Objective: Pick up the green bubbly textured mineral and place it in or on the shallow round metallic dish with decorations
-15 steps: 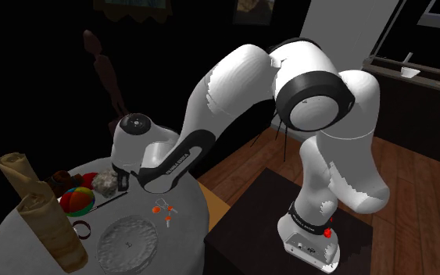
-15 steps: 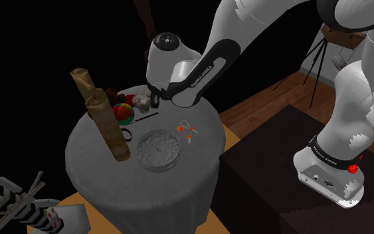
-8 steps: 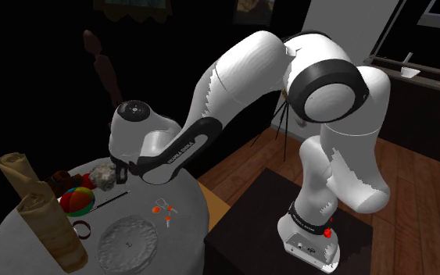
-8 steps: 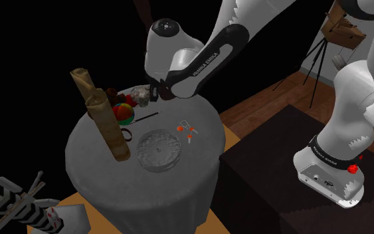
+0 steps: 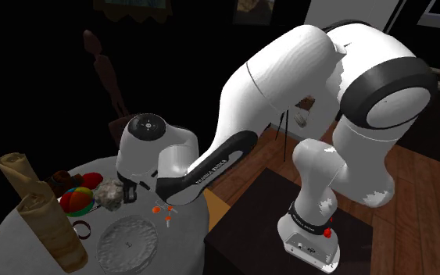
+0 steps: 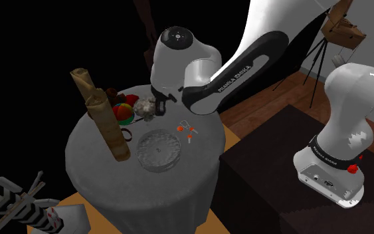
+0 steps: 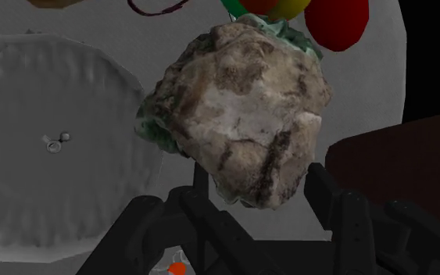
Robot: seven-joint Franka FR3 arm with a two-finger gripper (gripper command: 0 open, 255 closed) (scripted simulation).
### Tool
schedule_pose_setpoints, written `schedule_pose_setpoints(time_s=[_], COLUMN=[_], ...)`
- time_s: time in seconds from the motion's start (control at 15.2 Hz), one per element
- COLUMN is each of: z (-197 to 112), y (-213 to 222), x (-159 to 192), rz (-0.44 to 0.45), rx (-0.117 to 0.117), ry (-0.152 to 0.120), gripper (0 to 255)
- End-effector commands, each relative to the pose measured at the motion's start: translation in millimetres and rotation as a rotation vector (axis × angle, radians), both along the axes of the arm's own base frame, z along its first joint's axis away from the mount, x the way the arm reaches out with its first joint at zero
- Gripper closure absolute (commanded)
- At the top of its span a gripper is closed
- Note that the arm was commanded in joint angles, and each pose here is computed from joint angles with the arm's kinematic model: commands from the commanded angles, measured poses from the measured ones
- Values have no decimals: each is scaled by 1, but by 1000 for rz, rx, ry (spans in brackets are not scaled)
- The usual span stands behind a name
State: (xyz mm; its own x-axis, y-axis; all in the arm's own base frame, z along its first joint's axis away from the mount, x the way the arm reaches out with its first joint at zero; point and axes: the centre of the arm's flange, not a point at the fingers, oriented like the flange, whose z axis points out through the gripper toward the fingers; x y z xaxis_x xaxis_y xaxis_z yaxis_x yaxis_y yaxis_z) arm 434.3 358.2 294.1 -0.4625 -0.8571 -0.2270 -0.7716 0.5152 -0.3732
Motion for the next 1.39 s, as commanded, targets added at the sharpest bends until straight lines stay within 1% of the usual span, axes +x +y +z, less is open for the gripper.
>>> schedule_pose_setpoints(time_s=[0.0, 0.53, 0.73, 0.79, 0.86, 0.99, 1.12, 1.32], z=[2, 9, -7, -4, -4, -8, -20, -52], y=[6, 33, 33, 33, 33, 41, 43, 35], x=[-23, -121, -121, -119, -119, -74, -30, 30], rz=[-11, -11, -11, -10, -10, -172, -334, -578], rx=[8, 8, 8, 7, 7, 98, 189, 325], ry=[-1, -1, -1, -1, -1, 184, 368, 645], gripper=[255, 255, 255, 255, 0, 0, 0, 0])
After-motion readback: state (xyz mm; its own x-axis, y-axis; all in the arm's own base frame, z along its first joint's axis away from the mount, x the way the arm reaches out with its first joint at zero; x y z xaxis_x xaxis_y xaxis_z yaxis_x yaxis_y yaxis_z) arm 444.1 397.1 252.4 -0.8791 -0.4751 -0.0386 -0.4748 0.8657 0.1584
